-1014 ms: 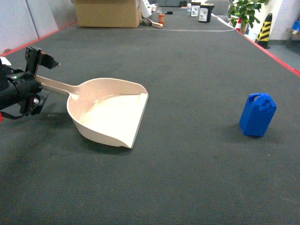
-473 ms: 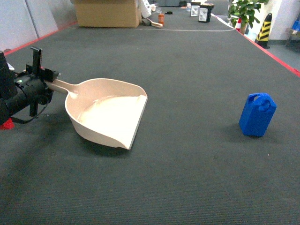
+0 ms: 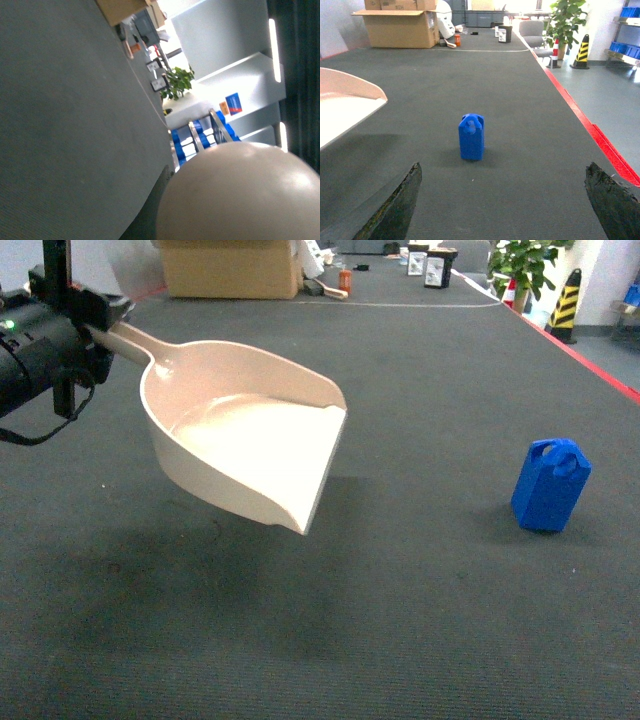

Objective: Place part in tray to right shelf

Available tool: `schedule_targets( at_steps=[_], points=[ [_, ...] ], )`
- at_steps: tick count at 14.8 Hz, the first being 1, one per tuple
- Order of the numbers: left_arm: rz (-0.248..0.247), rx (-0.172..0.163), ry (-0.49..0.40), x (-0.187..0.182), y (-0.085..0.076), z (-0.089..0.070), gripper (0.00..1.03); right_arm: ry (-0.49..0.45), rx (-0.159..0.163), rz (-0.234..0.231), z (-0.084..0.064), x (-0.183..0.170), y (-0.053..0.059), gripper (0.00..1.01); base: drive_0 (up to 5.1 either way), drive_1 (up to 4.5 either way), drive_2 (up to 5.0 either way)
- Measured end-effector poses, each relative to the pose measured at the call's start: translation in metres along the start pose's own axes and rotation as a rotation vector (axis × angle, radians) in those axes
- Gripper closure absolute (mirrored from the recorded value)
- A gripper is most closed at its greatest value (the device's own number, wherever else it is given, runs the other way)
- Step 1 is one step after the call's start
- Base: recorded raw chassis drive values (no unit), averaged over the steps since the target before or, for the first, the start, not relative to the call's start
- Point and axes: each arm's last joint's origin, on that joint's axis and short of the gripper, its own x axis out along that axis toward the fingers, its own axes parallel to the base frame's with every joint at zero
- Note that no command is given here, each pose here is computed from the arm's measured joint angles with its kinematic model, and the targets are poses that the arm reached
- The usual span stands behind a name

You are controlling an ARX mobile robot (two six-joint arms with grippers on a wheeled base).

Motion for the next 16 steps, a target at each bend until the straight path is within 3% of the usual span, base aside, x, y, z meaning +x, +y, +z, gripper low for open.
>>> schedule_targets(
  at_steps=[2,6,10,11,12,13,15,16],
  points=[
    [-0.058,-0.026,0.037,-0.005,-0.018,-0.015,0.91,0.0,0.0,0.0,0.0,0.0,0.0,0.03,0.0,0.0,0.0],
    [-0.116,-0.1,0.127,-0.016,-0.036,-0.049,0.91,0.0,0.0,0.0,0.0,0.0,0.0,0.03,0.0,0.0,0.0],
    [-0.102,-0.196,0.2,-0.027,-0.041,-0.073,0.91,0.0,0.0,0.0,0.0,0.0,0.0,0.03,0.0,0.0,0.0],
    [-0.093,-0.234,0.201,-0.027,-0.039,-0.075,0.91,0.0,0.0,0.0,0.0,0.0,0.0,0.03,0.0,0.0,0.0],
    [-0.046,-0.315,0.207,-0.027,-0.027,-0.08,0.91,0.0,0.0,0.0,0.0,0.0,0.0,0.03,0.0,0.0,0.0],
    [-0.03,-0.344,0.209,-0.028,-0.023,-0.082,0.91,0.0,0.0,0.0,0.0,0.0,0.0,0.03,0.0,0.0,0.0],
    [-0.021,-0.382,0.227,-0.031,-0.024,-0.09,0.91,0.0,0.0,0.0,0.0,0.0,0.0,0.03,0.0,0.0,0.0],
    [-0.023,-0.384,0.239,-0.031,-0.025,-0.092,0.91,0.0,0.0,0.0,0.0,0.0,0.0,0.03,0.0,0.0,0.0]
  ],
)
